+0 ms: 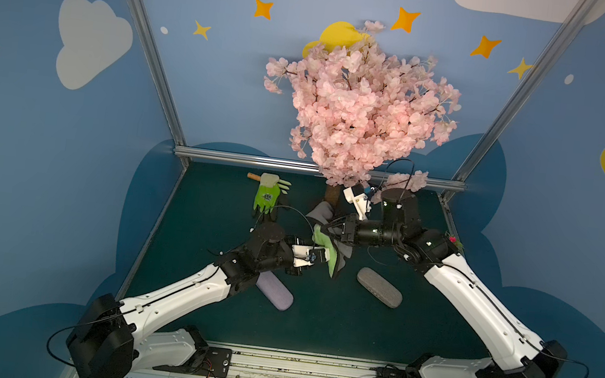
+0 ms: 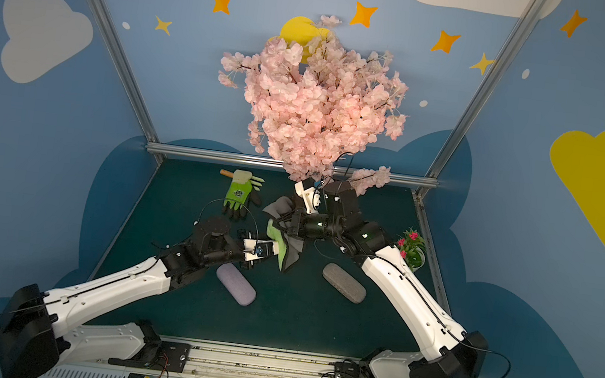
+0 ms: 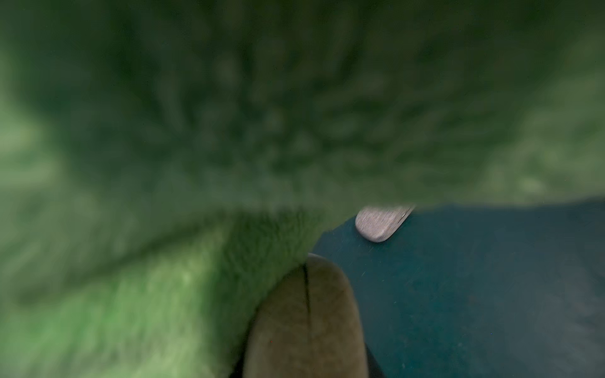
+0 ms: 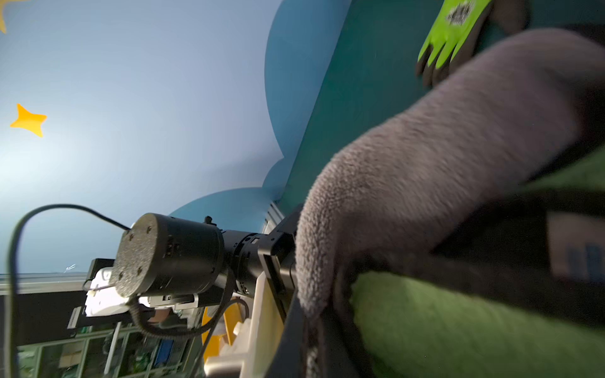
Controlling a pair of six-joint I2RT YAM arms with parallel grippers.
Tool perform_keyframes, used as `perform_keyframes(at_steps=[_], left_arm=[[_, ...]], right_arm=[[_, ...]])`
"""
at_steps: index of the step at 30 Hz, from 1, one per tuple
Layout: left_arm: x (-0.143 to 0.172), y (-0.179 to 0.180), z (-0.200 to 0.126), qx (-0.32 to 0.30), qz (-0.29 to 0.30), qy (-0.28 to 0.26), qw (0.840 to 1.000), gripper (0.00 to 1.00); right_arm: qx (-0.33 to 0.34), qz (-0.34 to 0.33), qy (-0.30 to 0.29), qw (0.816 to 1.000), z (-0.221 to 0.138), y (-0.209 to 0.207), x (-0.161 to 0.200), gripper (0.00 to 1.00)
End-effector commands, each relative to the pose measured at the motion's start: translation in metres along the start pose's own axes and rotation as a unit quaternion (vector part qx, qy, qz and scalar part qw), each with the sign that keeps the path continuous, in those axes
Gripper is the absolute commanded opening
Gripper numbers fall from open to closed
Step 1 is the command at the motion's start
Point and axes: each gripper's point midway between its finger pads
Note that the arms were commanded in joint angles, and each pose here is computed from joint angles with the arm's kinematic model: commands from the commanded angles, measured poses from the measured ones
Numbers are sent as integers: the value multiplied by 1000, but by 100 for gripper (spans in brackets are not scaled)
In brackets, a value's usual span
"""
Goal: Wipe the eyeglass case
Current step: Wipe the dirt from the eyeglass case.
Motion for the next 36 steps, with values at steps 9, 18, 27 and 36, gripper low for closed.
perform_keyframes(at_steps=[9, 18, 27, 36], left_arm=[[-66, 25, -14, -139, 144, -82, 976, 3], [-53, 27, -3, -167, 159, -37, 972, 3], [-24, 39, 12, -174, 70, -10, 982, 3], [-47, 53, 6, -173, -90, -44, 980, 3]], right_arm=[[158, 85, 9, 984, 39, -116, -4, 0], [170, 52, 36, 983, 39, -97, -22, 0], [114, -17, -78, 990, -27, -31, -22, 0], [104, 2, -92, 990, -23, -27, -18, 0]])
Point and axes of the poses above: each gripper's point midway between its finger pads, its own z axis out along the fingers, its own y axis along the line the jaws close on, x = y × z, and after that the axes turned 8 degrees about -z, right-handed
